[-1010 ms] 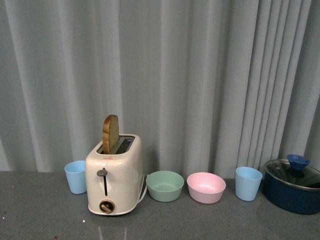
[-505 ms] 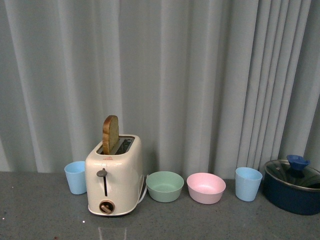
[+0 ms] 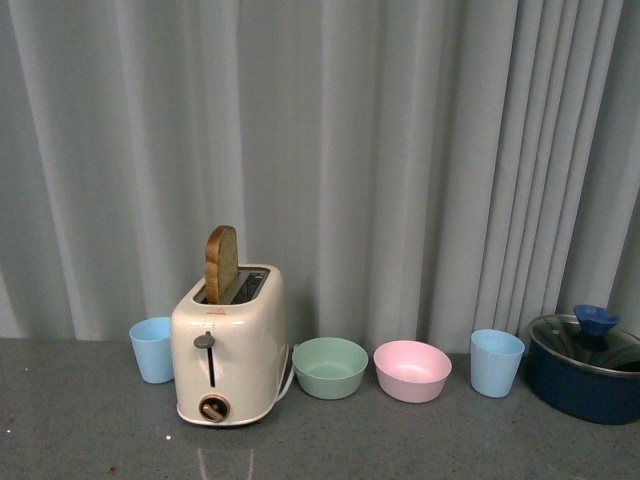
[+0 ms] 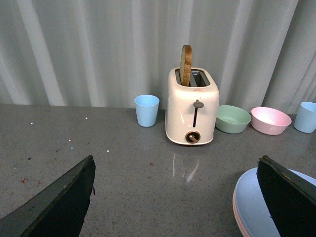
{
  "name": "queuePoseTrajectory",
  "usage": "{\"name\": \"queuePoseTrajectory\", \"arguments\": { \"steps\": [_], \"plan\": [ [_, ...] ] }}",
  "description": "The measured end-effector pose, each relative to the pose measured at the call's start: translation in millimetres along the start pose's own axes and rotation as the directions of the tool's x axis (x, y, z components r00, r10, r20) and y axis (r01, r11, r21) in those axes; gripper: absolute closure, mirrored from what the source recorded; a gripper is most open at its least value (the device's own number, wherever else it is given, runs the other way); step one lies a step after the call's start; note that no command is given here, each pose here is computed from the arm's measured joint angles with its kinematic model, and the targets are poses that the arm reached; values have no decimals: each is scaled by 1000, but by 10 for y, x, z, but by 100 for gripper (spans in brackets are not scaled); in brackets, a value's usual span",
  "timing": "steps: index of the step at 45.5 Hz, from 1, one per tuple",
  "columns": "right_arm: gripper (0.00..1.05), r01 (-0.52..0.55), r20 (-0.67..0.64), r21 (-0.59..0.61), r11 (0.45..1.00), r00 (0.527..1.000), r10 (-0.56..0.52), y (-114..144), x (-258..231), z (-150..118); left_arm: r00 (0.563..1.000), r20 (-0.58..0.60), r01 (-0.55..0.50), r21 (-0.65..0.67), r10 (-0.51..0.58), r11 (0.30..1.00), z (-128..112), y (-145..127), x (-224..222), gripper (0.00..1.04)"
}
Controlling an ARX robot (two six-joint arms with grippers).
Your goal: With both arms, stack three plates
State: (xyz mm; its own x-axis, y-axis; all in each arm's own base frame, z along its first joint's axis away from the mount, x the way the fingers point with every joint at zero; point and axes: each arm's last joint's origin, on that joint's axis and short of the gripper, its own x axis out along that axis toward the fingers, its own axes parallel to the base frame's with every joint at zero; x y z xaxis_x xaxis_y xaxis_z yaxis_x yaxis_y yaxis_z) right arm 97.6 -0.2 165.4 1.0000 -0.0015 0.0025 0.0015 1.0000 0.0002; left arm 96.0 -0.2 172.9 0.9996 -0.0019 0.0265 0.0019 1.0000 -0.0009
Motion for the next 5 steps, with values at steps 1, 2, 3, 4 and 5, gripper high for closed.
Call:
{"name": "queuePoseTrajectory", "arguments": {
  "steps": [1, 2, 3, 4, 5],
  "plan": [
    [7, 0, 0, 0, 1000, 1000, 0, 0, 0, 0, 1000, 0, 0, 0, 0, 1000, 0, 0, 0, 7],
    [7, 0, 0, 0, 1000, 1000, 0, 0, 0, 0, 1000, 0, 0, 0, 0, 1000, 0, 0, 0, 7],
    [7, 0, 0, 0, 1000, 1000, 0, 0, 0, 0, 1000, 0, 0, 0, 0, 1000, 0, 0, 0, 7],
    [7, 0, 0, 0, 1000, 1000, 0, 0, 0, 0, 1000, 0, 0, 0, 0, 1000, 0, 0, 0, 7],
    [7, 0, 0, 0, 1000, 1000, 0, 0, 0, 0, 1000, 0, 0, 0, 0, 1000, 0, 0, 0, 7]
  ]
}}
